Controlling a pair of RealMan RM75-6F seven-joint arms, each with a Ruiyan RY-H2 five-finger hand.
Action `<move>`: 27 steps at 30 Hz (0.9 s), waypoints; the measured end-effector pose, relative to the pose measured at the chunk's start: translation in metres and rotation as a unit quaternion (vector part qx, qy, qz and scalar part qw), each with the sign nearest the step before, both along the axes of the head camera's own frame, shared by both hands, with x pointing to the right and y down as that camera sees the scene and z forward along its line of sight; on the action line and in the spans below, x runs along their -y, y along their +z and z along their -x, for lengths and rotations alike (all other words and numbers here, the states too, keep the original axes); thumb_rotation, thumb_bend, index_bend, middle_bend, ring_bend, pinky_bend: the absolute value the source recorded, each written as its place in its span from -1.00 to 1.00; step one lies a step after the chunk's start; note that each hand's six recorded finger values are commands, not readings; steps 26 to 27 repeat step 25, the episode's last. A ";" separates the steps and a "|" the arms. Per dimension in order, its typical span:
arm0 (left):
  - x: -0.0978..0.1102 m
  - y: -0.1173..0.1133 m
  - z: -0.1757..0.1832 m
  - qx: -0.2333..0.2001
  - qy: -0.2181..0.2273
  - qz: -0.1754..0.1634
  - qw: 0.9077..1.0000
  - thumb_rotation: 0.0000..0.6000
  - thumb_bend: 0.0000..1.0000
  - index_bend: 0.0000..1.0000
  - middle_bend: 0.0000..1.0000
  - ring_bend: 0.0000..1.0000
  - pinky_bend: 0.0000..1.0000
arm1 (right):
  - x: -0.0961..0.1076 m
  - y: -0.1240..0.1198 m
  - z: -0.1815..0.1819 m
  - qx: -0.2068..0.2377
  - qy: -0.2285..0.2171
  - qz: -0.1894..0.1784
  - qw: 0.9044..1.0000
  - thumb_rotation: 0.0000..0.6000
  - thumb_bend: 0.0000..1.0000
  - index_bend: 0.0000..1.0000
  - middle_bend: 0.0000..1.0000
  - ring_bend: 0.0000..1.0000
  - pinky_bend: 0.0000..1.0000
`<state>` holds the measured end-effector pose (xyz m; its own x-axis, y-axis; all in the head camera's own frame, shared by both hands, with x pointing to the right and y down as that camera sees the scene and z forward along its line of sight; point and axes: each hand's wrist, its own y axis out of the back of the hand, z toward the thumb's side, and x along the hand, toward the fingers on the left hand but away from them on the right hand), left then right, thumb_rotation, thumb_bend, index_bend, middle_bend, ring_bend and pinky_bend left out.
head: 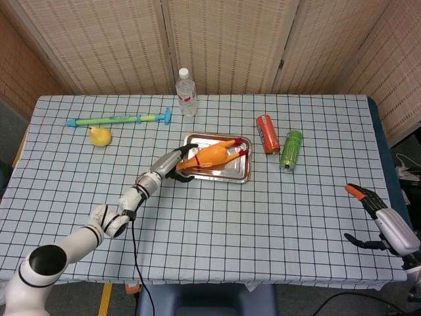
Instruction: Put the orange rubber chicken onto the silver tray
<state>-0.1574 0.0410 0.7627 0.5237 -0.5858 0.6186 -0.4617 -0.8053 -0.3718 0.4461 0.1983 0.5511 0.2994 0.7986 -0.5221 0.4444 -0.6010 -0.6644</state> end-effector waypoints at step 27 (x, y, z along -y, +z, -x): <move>-0.217 -0.185 0.276 0.324 -0.025 -0.269 0.907 1.00 -0.26 -1.00 -1.00 -1.00 -0.93 | -0.045 -0.033 0.007 -0.246 0.019 -0.109 0.963 1.00 -0.59 -1.00 -1.00 -1.00 -1.00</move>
